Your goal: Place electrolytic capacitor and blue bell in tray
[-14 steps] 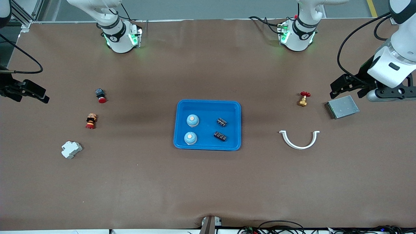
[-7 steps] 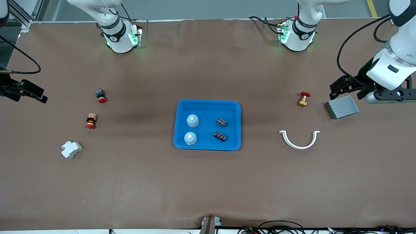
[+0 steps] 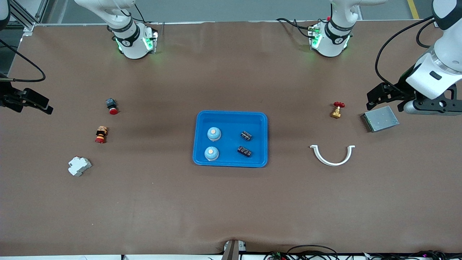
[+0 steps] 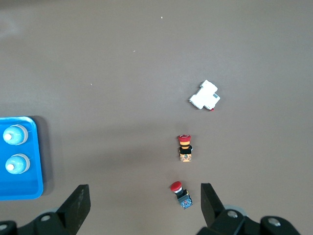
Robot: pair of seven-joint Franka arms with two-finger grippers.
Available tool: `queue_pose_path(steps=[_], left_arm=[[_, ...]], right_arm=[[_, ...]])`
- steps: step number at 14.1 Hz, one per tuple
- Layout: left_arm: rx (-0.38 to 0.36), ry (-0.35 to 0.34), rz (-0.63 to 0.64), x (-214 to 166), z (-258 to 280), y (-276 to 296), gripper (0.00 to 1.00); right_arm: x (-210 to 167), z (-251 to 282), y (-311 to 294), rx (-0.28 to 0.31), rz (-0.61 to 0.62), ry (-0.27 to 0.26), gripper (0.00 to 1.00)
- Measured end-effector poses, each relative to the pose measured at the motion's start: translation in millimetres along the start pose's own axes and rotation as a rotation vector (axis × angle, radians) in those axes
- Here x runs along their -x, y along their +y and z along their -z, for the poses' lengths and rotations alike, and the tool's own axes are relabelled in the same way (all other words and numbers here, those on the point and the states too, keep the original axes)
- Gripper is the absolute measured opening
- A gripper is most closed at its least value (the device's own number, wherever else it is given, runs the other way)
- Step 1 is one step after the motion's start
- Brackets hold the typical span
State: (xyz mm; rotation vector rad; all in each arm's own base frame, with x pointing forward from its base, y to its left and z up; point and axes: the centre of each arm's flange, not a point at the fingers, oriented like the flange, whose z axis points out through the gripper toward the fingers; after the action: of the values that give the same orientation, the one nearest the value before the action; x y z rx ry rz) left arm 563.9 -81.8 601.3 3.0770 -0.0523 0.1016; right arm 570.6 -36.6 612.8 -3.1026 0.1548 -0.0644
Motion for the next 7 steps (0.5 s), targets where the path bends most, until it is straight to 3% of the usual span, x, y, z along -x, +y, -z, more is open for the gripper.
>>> queue_pose_path(steps=[7], left_arm=[[0.000,-0.003,0.002,-0.8,-1.7,-1.0,1.00]], right_arm=[[0.7,-0.6,0.6,0.000,-0.001,-0.007,1.00]])
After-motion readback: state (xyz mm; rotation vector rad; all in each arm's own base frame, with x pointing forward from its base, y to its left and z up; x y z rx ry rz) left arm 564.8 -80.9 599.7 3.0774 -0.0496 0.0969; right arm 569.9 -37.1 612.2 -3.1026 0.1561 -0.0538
